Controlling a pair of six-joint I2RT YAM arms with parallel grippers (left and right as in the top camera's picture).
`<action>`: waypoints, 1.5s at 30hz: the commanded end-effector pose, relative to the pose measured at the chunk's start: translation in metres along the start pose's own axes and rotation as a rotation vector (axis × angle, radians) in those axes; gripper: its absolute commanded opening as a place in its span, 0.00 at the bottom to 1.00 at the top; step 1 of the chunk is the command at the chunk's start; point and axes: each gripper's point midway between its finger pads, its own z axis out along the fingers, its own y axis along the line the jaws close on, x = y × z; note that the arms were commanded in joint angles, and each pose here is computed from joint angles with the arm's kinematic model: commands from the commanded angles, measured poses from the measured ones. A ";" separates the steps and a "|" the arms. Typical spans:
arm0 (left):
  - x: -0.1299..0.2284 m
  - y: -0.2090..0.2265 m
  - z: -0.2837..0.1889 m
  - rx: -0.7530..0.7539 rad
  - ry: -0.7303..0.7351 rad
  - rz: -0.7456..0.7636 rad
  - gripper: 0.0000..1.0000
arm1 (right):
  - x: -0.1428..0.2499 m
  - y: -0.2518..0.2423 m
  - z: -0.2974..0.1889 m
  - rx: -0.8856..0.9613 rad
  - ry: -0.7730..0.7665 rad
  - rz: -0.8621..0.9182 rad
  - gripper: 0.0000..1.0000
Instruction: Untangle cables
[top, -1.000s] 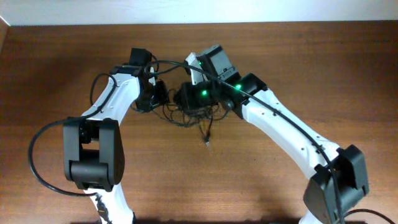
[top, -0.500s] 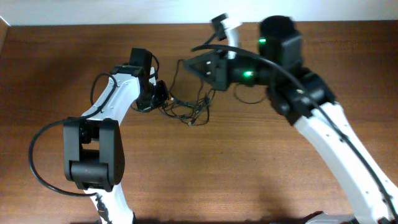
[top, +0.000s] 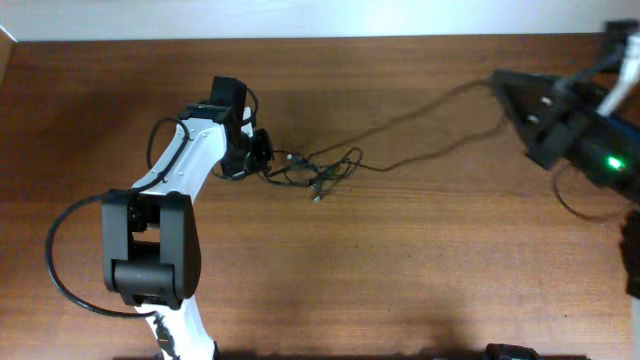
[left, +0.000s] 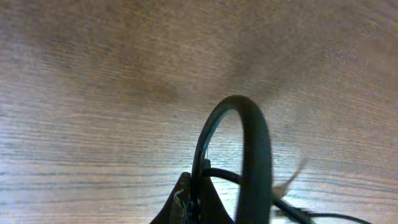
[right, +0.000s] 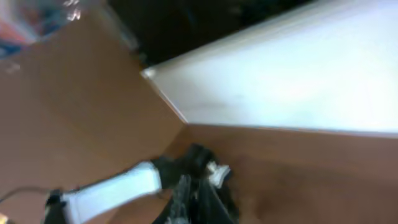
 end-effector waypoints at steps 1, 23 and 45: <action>-0.006 0.006 -0.007 -0.026 -0.033 -0.002 0.00 | 0.000 -0.041 -0.037 0.195 -0.044 0.114 0.04; -0.005 0.006 -0.007 -0.026 -0.031 -0.001 0.02 | 0.209 -0.170 0.021 0.296 0.740 0.575 0.90; -0.005 0.006 -0.007 -0.026 -0.032 -0.001 0.08 | 0.384 -0.119 0.173 0.231 1.122 -0.194 0.73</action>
